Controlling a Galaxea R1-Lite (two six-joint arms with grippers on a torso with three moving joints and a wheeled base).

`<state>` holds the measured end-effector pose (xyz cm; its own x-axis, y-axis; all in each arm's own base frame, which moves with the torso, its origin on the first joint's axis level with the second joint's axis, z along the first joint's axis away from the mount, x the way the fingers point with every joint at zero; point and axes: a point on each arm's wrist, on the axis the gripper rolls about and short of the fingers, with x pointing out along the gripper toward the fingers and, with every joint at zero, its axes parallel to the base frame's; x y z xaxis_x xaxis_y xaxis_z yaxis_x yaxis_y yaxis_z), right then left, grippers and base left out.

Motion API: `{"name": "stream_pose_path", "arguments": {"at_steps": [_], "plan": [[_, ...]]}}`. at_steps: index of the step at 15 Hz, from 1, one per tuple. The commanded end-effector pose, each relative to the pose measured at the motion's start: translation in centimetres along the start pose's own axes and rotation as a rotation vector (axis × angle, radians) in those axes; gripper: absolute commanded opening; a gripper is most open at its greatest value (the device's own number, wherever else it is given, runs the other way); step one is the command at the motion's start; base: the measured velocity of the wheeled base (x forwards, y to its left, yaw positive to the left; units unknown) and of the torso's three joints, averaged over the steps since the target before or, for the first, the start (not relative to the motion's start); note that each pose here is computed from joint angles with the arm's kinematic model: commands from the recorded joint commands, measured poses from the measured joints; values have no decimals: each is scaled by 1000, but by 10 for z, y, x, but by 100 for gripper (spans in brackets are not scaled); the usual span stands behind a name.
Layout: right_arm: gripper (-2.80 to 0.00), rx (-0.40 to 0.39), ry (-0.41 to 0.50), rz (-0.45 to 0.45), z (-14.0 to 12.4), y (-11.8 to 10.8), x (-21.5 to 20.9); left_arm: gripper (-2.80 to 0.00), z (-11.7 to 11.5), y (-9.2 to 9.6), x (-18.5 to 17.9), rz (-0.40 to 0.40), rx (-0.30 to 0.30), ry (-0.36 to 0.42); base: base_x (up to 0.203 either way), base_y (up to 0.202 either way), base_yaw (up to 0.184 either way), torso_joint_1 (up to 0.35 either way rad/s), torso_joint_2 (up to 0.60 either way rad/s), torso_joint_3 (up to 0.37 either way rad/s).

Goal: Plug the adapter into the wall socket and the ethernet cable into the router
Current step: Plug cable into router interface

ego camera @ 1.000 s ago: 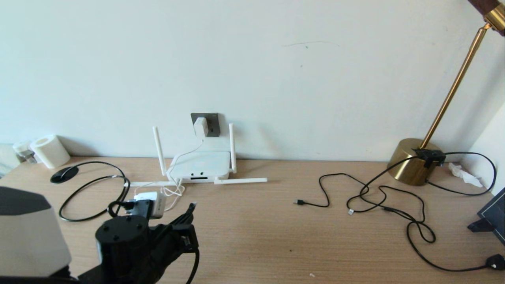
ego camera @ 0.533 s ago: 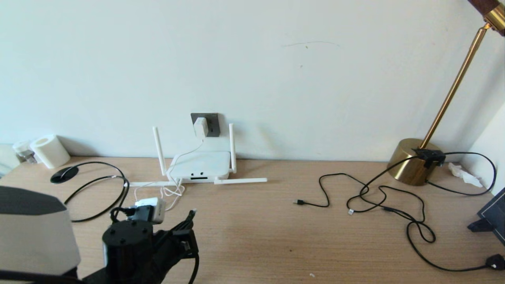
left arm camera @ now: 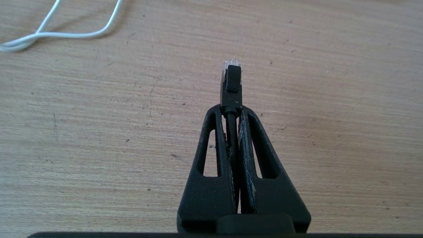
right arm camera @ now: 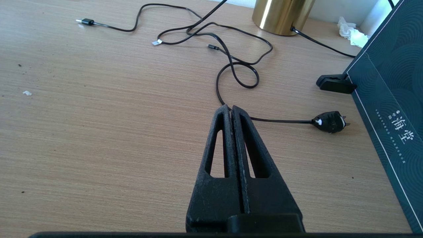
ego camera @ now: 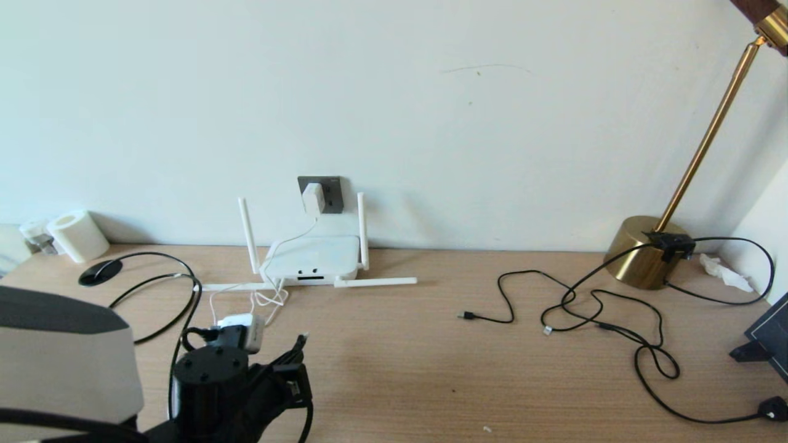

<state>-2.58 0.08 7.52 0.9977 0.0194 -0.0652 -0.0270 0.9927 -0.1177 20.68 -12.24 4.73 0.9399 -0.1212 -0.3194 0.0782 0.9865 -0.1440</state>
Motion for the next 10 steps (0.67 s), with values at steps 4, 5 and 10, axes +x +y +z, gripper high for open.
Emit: {"name": "stream_pose_path", "arguments": {"at_steps": [4,5,10], "plan": [[-280,-1,1,1,0,0,0,-280,-1,0,2,2,-3,-2,0,0,0,0,0,0],[-280,-1,2,1,0,0,0,-280,0,0,1,2,-3,-4,0,0,0,0,0,0],[-280,-1,2,1,0,0,0,-280,2,1,-2,-1,-4,-13,0,0,0,0,0,0]]}}
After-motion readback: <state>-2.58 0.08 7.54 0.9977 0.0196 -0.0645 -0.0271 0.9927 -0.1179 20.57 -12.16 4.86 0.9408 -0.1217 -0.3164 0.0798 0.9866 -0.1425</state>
